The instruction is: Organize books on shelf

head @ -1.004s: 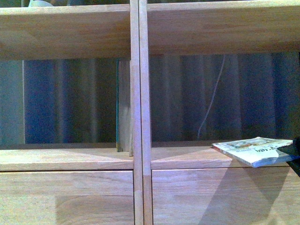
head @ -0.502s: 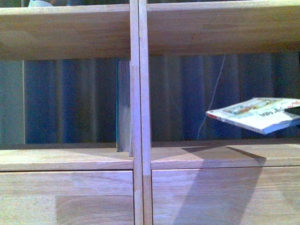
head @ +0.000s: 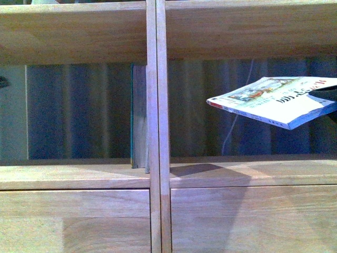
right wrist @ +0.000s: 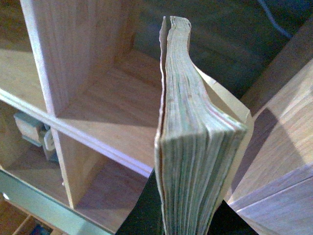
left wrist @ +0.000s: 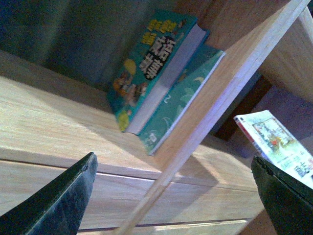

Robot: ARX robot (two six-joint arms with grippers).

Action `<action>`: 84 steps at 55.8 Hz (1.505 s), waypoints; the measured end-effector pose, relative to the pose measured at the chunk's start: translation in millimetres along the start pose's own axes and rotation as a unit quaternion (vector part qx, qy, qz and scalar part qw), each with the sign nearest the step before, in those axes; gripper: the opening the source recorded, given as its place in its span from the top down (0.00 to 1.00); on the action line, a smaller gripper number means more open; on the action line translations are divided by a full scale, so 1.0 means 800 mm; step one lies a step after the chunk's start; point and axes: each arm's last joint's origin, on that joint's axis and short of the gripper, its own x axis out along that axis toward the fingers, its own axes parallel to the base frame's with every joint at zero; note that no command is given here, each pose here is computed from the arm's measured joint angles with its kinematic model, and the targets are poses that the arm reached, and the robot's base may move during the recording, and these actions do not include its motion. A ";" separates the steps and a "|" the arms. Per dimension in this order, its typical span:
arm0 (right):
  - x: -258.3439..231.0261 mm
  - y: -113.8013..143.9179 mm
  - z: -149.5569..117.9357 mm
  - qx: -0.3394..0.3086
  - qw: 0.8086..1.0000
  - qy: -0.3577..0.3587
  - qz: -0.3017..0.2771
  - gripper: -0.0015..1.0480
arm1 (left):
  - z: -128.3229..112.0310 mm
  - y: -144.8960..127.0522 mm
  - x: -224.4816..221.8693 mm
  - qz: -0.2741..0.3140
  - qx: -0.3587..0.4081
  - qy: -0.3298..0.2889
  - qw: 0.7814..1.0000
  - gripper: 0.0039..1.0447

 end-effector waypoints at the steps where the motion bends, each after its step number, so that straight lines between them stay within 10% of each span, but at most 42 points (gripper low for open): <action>1: -0.001 0.001 -0.002 -0.002 1.000 0.005 0.004 0.93 | -0.001 -0.001 0.004 -0.004 -0.006 0.002 1.000 0.07; 49: -0.030 0.050 -0.057 0.008 0.988 0.098 0.116 0.93 | -0.100 -0.124 0.160 -0.175 -0.188 0.066 0.964 0.07; 84: -0.024 0.024 -0.069 0.055 0.987 0.115 0.095 0.93 | -0.112 -0.148 0.151 -0.202 -0.176 0.046 0.962 0.91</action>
